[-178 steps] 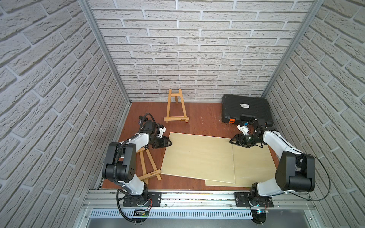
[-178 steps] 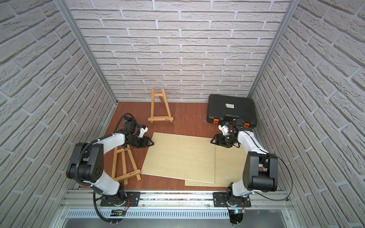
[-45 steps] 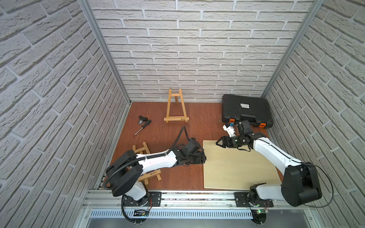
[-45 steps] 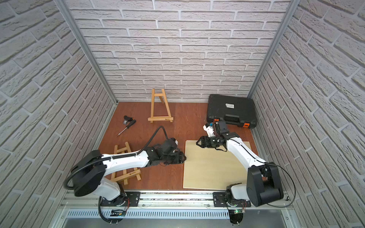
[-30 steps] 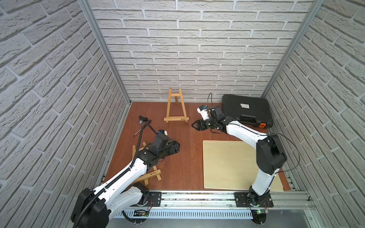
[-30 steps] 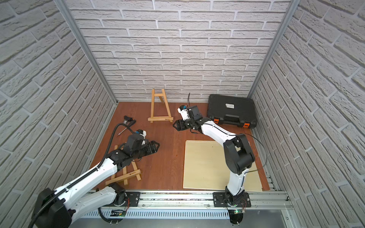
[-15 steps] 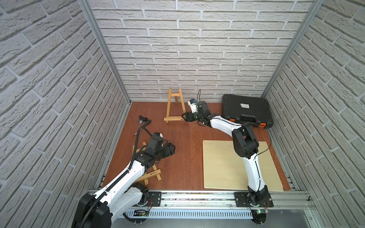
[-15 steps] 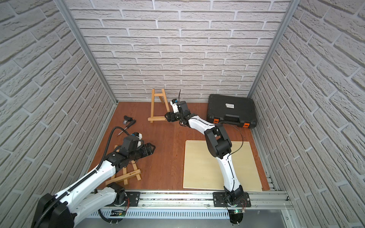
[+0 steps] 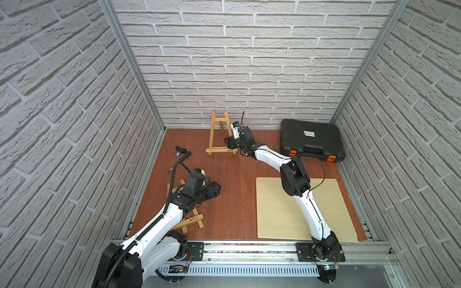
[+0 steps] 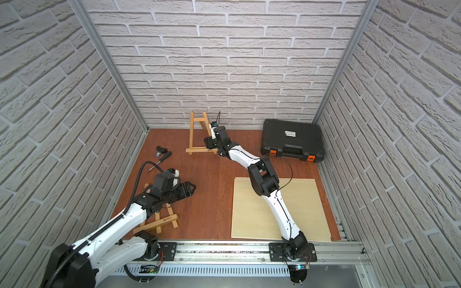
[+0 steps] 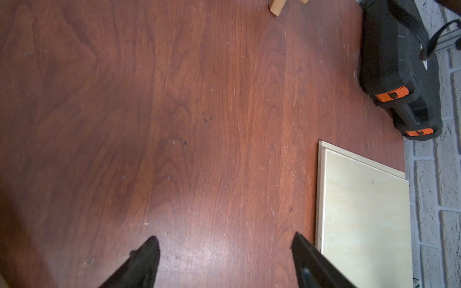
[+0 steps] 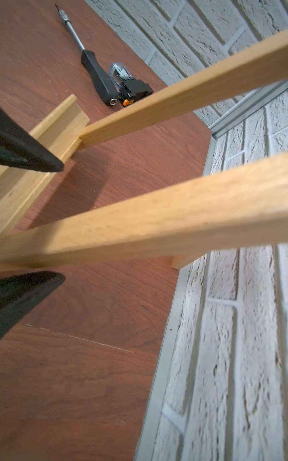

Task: Disassemble the easel
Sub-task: Pick up the easel at the center of the board.

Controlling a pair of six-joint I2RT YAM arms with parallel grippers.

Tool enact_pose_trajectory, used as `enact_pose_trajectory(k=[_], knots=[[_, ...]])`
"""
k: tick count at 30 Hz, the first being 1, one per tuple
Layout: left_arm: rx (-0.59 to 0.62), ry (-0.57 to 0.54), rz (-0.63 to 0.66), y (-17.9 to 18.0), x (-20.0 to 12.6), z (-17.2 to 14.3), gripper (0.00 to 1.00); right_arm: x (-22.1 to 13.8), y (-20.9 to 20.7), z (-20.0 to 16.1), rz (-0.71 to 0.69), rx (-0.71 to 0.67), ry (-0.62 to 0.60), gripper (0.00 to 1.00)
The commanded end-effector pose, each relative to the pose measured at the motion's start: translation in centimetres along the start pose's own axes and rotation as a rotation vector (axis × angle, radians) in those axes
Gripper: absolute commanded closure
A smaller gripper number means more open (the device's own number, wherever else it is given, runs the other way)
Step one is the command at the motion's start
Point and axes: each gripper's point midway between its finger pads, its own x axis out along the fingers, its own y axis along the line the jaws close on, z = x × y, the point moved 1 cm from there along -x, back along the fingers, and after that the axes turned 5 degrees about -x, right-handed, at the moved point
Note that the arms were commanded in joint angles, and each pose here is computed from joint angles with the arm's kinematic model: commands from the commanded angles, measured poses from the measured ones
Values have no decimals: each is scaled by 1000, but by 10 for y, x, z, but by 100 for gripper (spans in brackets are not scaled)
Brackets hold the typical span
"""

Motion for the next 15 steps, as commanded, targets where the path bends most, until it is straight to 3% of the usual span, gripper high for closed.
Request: enact_pose_trajectory(k=[1,5,15], knots=[[2,-27,-23,-1,-3,3,17,-2,0,15,-41,-23,-45,40],[-1,-34,-15,2,-7,2,17,2,-5,13,-67,-32,-47,48],[-12,-51,-11,6,-13,1,17,4,-6,7,-83,-90,-25,81]])
